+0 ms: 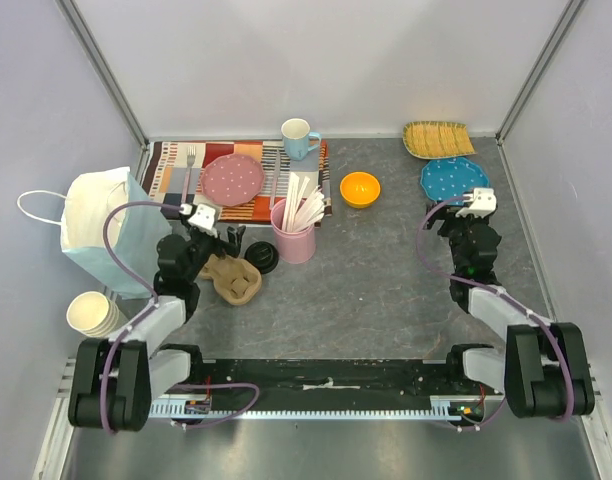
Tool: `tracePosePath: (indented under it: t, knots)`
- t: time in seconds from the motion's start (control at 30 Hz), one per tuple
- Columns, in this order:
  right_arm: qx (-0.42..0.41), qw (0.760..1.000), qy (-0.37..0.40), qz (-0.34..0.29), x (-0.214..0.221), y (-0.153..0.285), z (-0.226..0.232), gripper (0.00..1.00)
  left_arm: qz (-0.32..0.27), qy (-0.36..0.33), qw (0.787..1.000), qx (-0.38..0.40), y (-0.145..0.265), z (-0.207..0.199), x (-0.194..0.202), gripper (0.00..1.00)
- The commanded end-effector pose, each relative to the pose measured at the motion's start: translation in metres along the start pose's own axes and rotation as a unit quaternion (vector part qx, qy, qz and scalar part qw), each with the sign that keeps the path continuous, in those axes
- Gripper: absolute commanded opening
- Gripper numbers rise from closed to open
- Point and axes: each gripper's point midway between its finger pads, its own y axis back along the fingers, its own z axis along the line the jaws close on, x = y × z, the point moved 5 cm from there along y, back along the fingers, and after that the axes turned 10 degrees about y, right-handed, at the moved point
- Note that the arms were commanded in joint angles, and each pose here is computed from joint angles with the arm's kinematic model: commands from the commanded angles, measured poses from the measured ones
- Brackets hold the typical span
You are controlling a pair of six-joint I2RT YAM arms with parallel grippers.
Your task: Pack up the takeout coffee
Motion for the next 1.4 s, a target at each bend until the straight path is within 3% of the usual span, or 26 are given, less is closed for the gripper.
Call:
tracePosePath:
  t: [0.0,0.07,0.13,0.17,0.27,0.4,0.43,0.57,0.8,1.0,1.13,1.23,1.37]
  knots:
    - [-0.03,0.999,-0.01,-0.038,-0.044,-0.003,0.005,0.98,0.001,-0.037,0.998,0.047,0.004,-0.012,-0.044,1.0]
    - [-0.029,0.999,-0.012,-0.043,-0.058,-0.002,0.003,0.98,-0.021,-0.048,0.996,0.067,0.011,-0.021,-0.078,1.0]
    - [-0.059,0.997,-0.019,-0.051,-0.074,0.0,0.009,0.98,-0.002,-0.053,0.993,0.106,0.022,-0.033,-0.086,1.0]
    - [-0.067,0.996,-0.024,-0.054,-0.08,0.0,0.011,0.98,-0.024,-0.061,0.992,0.111,0.028,-0.038,-0.11,1.0]
    - [-0.101,0.992,-0.041,-0.062,-0.1,0.002,0.019,0.98,-0.014,-0.038,0.992,0.117,0.041,-0.046,-0.134,1.0]
    - [-0.156,0.984,-0.059,-0.054,-0.127,0.004,0.03,0.98,0.056,-0.022,0.992,0.115,0.056,-0.05,-0.142,1.0]
    - [-0.178,0.981,-0.061,-0.051,-0.138,0.005,0.035,0.98,0.107,-0.005,0.987,0.116,0.062,-0.051,-0.128,1.0]
    - [-0.219,0.972,-0.071,-0.048,-0.162,0.011,0.044,0.98,0.173,-0.022,0.971,0.162,0.075,-0.06,-0.133,1.0]
    - [-0.261,0.958,-0.107,-0.049,-0.197,0.028,0.061,0.98,0.198,-0.001,0.963,0.185,0.087,-0.07,-0.144,1.0]
    - [-0.276,0.952,-0.121,-0.048,-0.214,0.037,0.071,0.98,0.201,-0.024,0.969,0.145,0.097,-0.063,-0.173,0.98]
    - [-0.3,0.944,-0.128,-0.047,-0.224,0.043,0.085,0.98,0.19,-0.081,0.97,0.125,0.123,-0.063,-0.207,0.98]
    - [-0.316,0.939,-0.125,-0.046,-0.229,0.045,0.095,0.98,0.213,-0.116,0.969,0.049,0.144,-0.046,-0.213,0.98]
    - [-0.334,0.935,-0.114,-0.038,-0.233,0.042,0.109,0.98,0.291,-0.134,0.942,-0.098,0.172,-0.012,-0.205,0.98]
